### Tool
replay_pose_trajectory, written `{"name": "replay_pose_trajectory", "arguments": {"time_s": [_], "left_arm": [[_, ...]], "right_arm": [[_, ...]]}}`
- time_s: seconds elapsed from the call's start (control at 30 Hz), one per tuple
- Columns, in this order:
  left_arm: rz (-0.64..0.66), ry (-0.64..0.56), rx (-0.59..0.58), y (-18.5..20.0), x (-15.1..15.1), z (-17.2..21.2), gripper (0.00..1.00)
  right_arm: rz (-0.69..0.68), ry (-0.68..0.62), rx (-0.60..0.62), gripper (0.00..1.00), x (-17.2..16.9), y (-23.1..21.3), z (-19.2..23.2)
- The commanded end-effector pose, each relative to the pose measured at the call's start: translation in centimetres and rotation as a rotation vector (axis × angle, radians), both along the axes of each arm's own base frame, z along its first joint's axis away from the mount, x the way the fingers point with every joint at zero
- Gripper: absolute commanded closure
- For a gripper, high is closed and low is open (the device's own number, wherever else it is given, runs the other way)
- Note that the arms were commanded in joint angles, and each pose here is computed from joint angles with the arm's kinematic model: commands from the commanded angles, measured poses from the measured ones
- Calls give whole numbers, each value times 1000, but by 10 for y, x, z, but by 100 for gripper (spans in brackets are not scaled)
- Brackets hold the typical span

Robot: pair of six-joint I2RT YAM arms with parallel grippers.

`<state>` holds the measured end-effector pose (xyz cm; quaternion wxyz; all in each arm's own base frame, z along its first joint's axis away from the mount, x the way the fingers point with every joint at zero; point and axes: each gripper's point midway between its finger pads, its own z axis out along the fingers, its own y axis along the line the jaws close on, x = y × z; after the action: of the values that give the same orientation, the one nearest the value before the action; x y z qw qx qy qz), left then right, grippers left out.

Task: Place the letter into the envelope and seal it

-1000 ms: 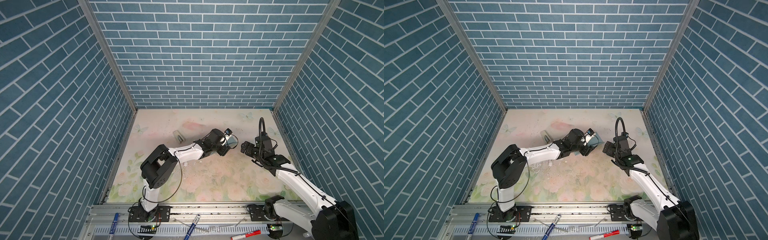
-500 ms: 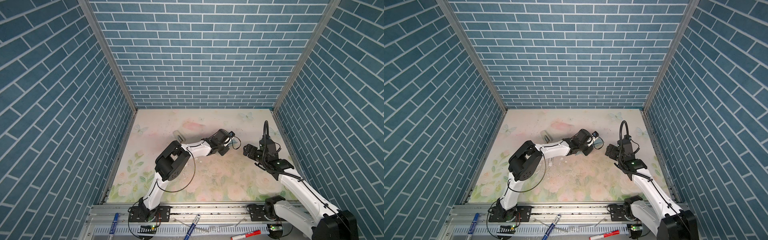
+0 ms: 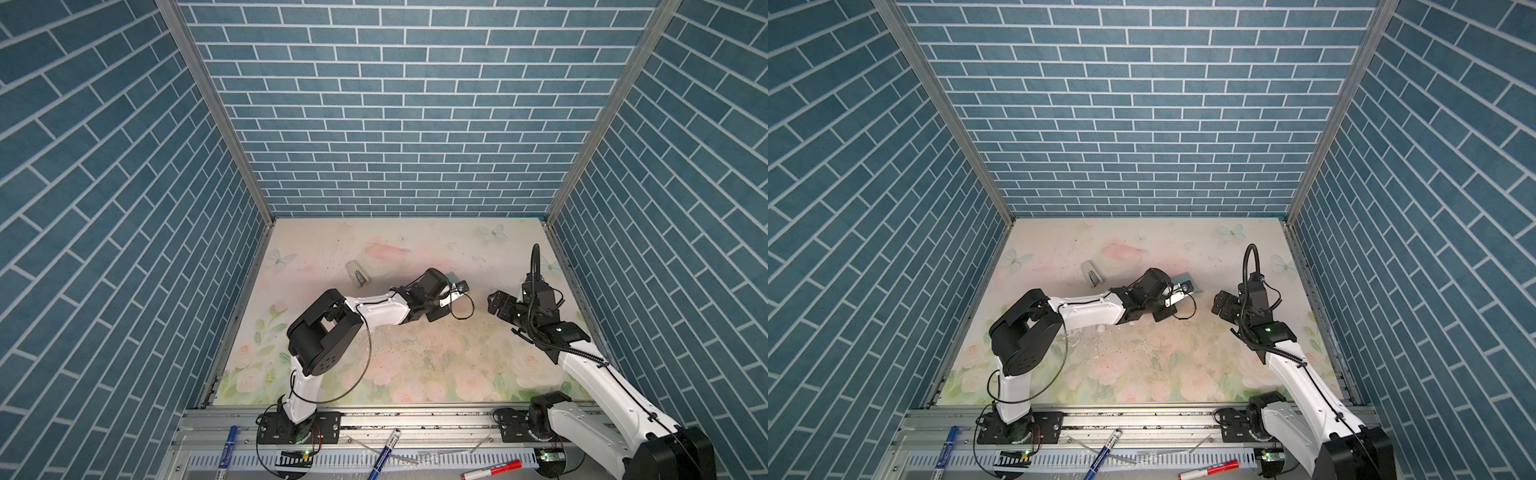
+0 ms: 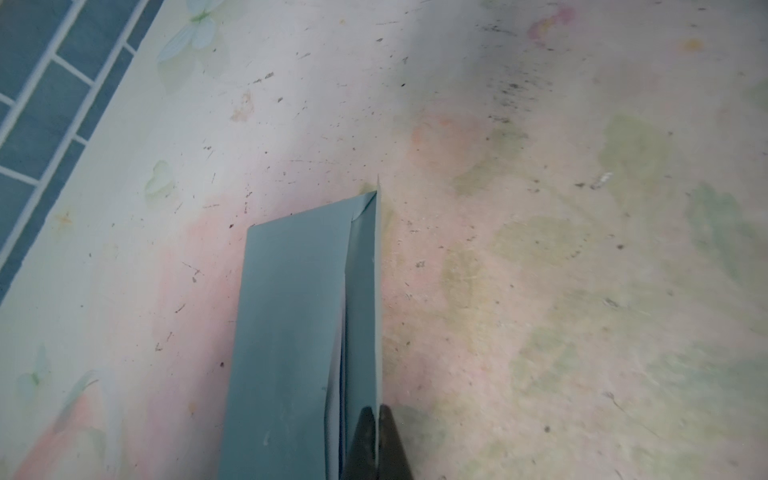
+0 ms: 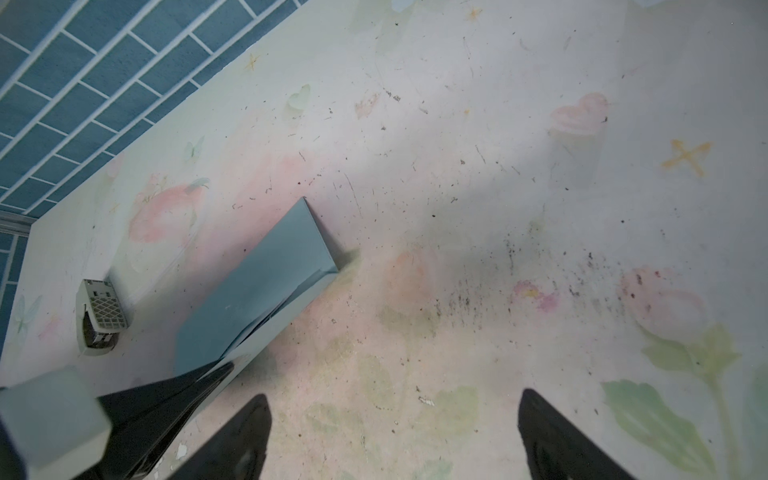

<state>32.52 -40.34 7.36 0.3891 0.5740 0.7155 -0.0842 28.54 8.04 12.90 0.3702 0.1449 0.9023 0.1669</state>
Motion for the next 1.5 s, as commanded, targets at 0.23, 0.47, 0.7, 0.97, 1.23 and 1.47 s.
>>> {"name": "replay_pose_trajectory", "arguments": {"time_s": [0.23,0.47,0.7,0.97,1.23,1.47], "left_arm": [[-200,-193,39,8,-26,0,100],[-302,-229,5,10,-50,-12,97],[-362,-243,-31,18,-69,-14,91],[-286,-255,-113,19,-65,5,61],[-159,-210,-278,20,-61,50,46],[49,-58,-501,49,-41,89,36]], "right_arm": [[109,29,34,12,-1,18,-9],[187,43,144,36,4,43,-9],[223,70,252,55,14,63,-14],[253,110,327,59,20,81,-25],[304,130,324,65,22,101,-30],[404,155,311,70,15,131,-33]]}}
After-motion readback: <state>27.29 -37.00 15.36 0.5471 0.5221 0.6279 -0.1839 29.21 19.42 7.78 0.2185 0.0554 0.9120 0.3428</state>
